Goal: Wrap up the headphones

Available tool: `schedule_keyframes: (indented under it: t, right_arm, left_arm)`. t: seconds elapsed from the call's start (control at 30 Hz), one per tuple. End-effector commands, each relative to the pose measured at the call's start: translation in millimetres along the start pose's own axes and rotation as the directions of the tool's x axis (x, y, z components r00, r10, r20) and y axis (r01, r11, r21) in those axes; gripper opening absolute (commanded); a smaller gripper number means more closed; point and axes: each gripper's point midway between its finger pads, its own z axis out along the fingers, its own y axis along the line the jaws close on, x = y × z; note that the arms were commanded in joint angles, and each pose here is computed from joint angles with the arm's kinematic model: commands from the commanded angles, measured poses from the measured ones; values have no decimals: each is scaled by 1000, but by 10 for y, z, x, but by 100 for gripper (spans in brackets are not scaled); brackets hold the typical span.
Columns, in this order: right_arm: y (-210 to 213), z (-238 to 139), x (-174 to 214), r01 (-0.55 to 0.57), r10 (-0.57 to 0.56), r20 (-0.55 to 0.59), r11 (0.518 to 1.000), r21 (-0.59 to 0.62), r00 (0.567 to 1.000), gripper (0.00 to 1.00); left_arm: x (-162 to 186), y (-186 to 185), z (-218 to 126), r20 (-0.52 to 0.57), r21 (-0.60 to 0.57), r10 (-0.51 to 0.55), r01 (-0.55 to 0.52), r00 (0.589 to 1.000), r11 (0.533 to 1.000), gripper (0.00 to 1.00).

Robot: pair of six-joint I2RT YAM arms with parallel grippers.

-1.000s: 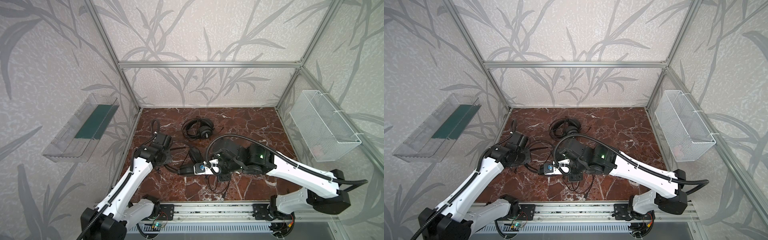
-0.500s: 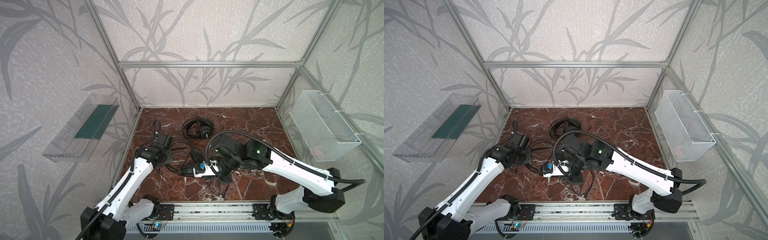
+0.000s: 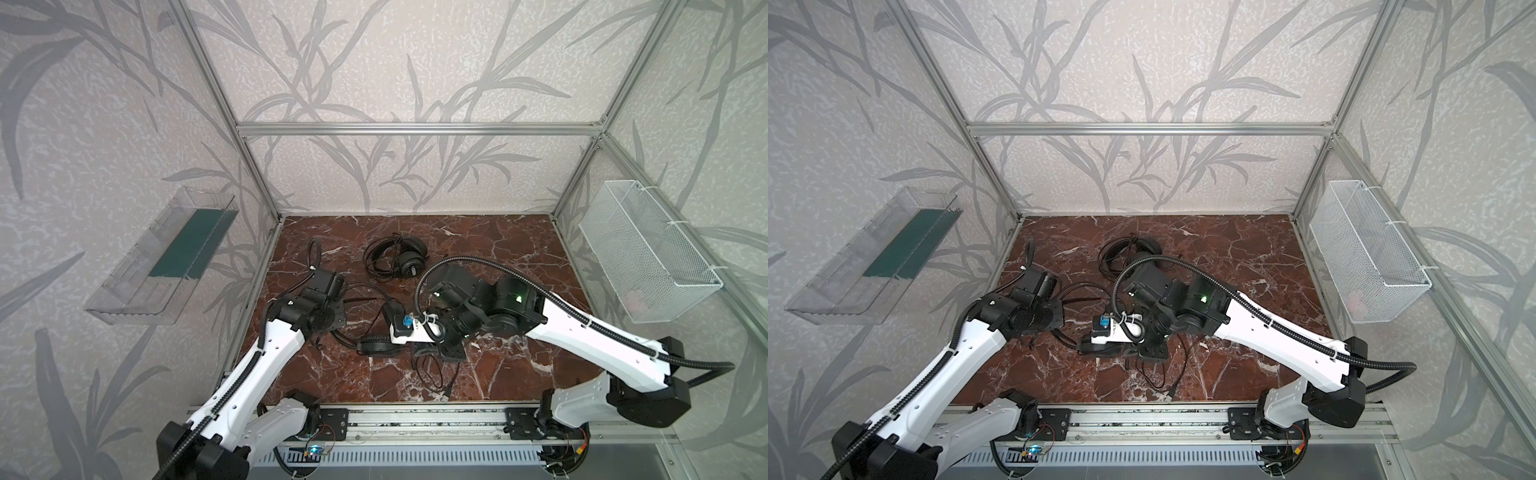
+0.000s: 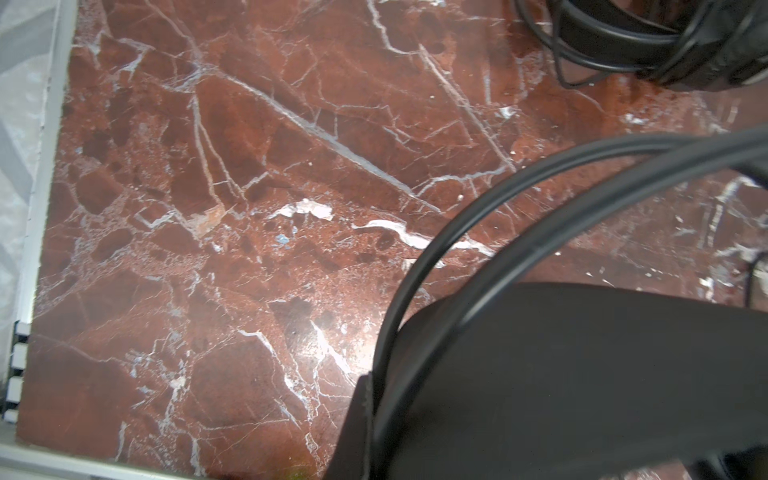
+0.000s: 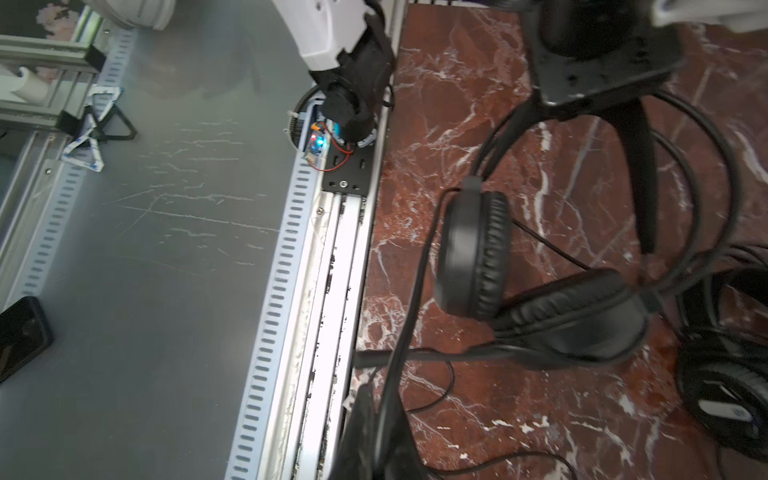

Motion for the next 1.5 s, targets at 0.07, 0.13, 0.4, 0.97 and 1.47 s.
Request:
schedule_keyframes:
  t: [0.07,0.13,0.4,0.97,1.47]
  right_arm:
    - [-306,-117,-17,14,-13,-10,992,129,1000,0]
    - [-358,-115,-71,23,-22,-11,990,139,1000,0]
    - [-732,-126,-196,60,-54,-30,967,249,998,0]
    - [-1754,-140,5,-92,69,74,920,381,995,0]
    - [-2088,-242,237,-311,225,250,866,391,942,49]
  left_arm:
    - [18,-340,-160,43,199,46,-53,998,979,0]
    - [57,-406,-186,42,229,70,-78,997,970,0]
    - [172,-608,-278,43,306,142,-149,989,941,0]
    - [202,-609,-514,66,360,134,-149,989,921,0]
    - [68,-533,-931,54,348,103,-116,993,930,0]
